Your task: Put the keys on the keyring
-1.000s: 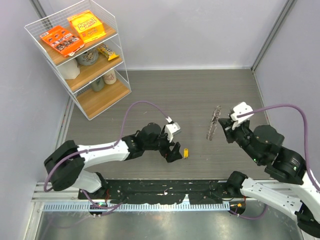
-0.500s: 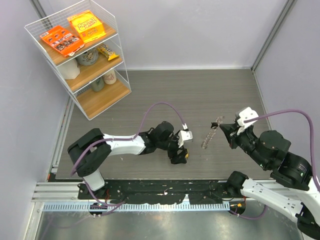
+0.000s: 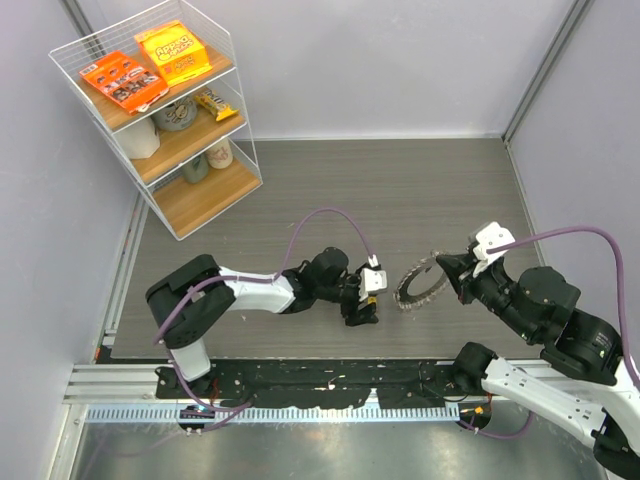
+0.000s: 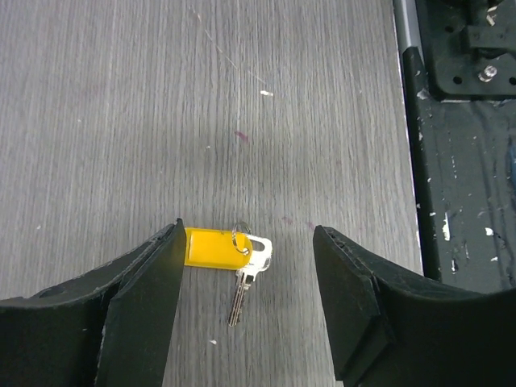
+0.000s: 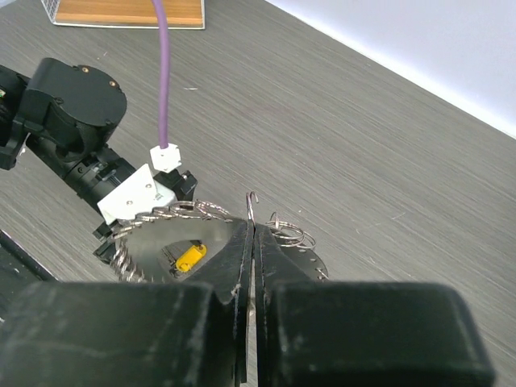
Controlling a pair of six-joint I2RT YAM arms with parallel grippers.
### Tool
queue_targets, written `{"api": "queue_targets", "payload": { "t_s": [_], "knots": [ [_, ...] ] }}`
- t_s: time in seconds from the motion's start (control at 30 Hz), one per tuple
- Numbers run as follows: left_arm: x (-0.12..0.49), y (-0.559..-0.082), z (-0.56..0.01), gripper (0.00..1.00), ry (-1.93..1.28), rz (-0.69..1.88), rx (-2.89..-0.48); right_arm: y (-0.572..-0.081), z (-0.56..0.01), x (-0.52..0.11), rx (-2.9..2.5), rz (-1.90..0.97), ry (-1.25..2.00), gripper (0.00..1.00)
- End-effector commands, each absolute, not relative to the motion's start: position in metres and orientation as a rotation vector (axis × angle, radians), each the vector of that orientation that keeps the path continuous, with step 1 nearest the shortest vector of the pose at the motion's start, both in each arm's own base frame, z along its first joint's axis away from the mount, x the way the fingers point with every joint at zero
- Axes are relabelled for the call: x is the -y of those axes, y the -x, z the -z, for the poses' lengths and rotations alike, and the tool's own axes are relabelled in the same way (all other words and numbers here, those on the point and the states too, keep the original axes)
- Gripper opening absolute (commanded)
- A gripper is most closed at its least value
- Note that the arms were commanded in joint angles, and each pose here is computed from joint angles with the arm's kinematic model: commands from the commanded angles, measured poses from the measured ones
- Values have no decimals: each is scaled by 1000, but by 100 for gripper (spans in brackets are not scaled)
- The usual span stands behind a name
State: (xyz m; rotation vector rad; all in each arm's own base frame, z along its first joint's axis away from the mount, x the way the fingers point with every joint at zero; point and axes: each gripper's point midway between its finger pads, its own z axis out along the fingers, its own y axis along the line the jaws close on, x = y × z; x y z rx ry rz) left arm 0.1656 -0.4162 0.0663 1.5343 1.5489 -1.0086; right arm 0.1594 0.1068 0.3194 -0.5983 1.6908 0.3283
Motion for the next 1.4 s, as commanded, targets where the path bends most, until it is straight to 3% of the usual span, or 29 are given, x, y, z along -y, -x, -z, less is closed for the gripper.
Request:
{"api": "queue_targets", "payload": {
  "t_s": [0.0,0.37,0.57,1.0,1.27,1.37],
  "knots": [
    [431,-169,-73,69,-1538,1028,-1451,-159,-339,-111,-1620,-385,552,5],
    [441,-170,-66,62,-1554,1056,-1465,-156,-336,-113,-1612,-407,564,6],
    [438,-166,-55,51,-1575,1075,-1493,-156,-336,-114,-1613,-407,569,6],
    [426,-163,-39,47,-1581,1053,-1534,-156,-337,-118,-1619,-417,579,6],
    [426,-164,-35,36,-1593,1036,-1551,-156,-338,-118,-1620,-423,578,5],
    [425,-163,-34,27,-1602,1032,-1557,-155,-338,-118,-1620,-425,578,6]
  ]
}}
